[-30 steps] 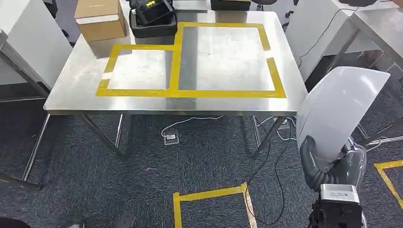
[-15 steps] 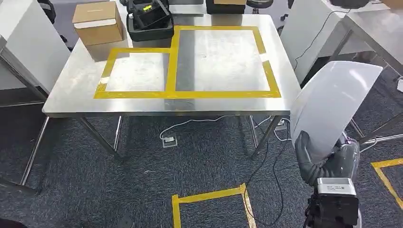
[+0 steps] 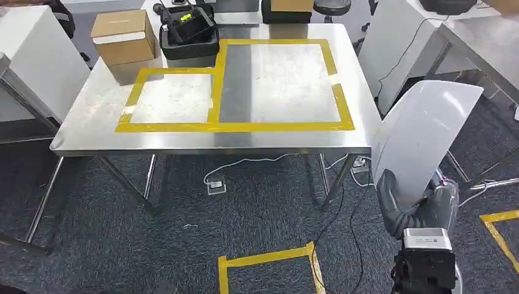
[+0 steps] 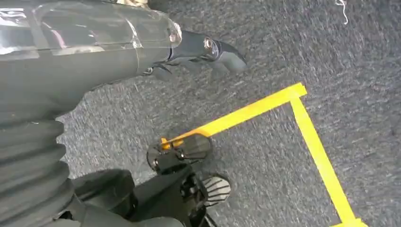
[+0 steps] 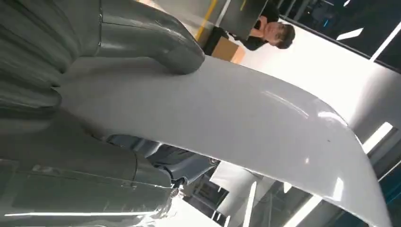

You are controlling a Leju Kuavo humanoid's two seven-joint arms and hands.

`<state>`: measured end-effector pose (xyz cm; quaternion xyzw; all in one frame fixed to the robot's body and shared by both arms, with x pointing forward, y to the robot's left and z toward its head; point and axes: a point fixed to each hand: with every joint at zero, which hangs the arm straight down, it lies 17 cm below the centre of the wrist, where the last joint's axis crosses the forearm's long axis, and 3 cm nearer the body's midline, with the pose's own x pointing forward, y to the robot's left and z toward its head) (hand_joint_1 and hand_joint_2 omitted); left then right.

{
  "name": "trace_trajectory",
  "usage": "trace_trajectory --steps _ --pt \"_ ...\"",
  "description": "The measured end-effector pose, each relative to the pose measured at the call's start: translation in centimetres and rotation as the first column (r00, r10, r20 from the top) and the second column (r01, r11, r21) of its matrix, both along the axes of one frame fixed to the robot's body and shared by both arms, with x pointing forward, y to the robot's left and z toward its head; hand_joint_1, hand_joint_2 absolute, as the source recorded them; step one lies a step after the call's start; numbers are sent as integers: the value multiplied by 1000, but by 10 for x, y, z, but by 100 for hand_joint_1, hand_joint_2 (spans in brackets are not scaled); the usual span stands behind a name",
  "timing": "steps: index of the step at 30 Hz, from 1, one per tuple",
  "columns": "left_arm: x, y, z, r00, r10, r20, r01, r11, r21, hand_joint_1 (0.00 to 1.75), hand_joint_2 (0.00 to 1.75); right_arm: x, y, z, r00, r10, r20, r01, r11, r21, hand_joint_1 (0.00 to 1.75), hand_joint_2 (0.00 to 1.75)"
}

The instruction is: Take the parts from the cabinet and place them on the table.

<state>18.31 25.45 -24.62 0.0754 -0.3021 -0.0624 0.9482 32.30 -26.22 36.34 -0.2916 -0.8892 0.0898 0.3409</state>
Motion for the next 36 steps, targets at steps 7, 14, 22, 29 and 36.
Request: trace_trajectory --steps 7,14,22,29,36 --pt "-7 -3 -2 1000 3 -12 -3 1000 -7 0 175 4 2 -5 1000 2 -14 -2 1000 -6 175 175" --pt "-5 -5 -1 1000 4 -6 -4 1000 -11 0 175 5 5 -5 1000 8 -12 -8 1000 -6 175 175" --pt "-10 -5 -2 1000 0 -11 -1 1000 -12 0 175 6 7 -10 1000 13 -26 -14 1000 -9 175 175" --pt "-6 -11 -1 1000 -4 -5 4 1000 -20 0 175 6 8 -10 1000 15 -24 -15 1000 -13 175 175" --pt "-9 -9 -2 1000 -4 -10 4 1000 -17 0 175 5 9 -10 1000 19 -25 -19 1000 -14 175 175"
